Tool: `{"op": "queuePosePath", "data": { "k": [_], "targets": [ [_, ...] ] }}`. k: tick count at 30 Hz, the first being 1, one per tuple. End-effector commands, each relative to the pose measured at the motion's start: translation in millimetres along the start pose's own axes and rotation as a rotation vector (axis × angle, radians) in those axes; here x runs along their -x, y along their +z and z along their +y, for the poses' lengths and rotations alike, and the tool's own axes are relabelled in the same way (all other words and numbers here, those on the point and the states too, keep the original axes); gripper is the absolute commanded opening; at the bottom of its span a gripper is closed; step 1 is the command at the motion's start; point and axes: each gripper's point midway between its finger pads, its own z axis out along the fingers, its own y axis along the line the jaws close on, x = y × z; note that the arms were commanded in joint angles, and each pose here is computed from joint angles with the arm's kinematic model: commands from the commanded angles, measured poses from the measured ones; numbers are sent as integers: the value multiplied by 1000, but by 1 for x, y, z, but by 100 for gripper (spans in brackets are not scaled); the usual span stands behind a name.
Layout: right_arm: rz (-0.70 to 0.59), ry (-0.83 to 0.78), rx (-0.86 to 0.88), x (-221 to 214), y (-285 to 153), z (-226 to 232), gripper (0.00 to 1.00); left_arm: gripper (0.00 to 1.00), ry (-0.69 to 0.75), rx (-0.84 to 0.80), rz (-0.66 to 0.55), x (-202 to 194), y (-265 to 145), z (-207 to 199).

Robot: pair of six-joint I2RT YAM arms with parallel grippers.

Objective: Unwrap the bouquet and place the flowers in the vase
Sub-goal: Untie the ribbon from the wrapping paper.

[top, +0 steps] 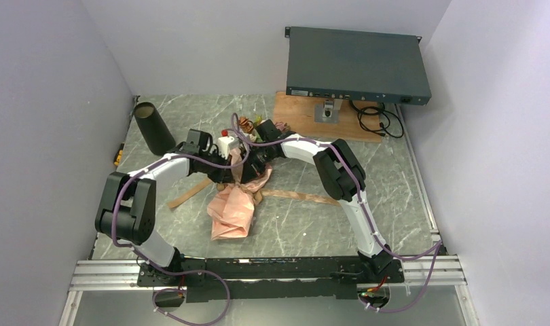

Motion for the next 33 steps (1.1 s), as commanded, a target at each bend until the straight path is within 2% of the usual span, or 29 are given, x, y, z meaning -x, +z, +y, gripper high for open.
{"op": "queuePosePath", "data": {
  "k": [1,7,10,12,15,17,22,26,33],
  "targets": [
    [215,102,-249,-90,-5,-70,0,0,-81,56,-239,68,-35,19],
    [218,95,-248,-91,-5,-70,0,0,-290,44,-275,70,-46,29],
    [217,94,-246,-90,-6,-70,0,0,-293,14,-270,67,-47,25],
    [215,94,-242,-88,-6,-69,0,3,-193,-3,-276,69,-50,21],
    [208,95,-237,-86,-6,-67,0,35,-7,2,-303,79,-61,19],
    [204,97,-231,-85,-5,-66,0,42,141,4,-318,86,-67,14],
    [203,99,-229,-83,-4,-67,0,41,421,-33,-277,81,-65,-1],
    [199,109,-226,-82,-4,-66,0,35,607,-53,-232,72,-50,-17],
    [192,124,-193,-81,-1,-61,0,29,845,-89,-189,62,-29,-24]
  ]
}}
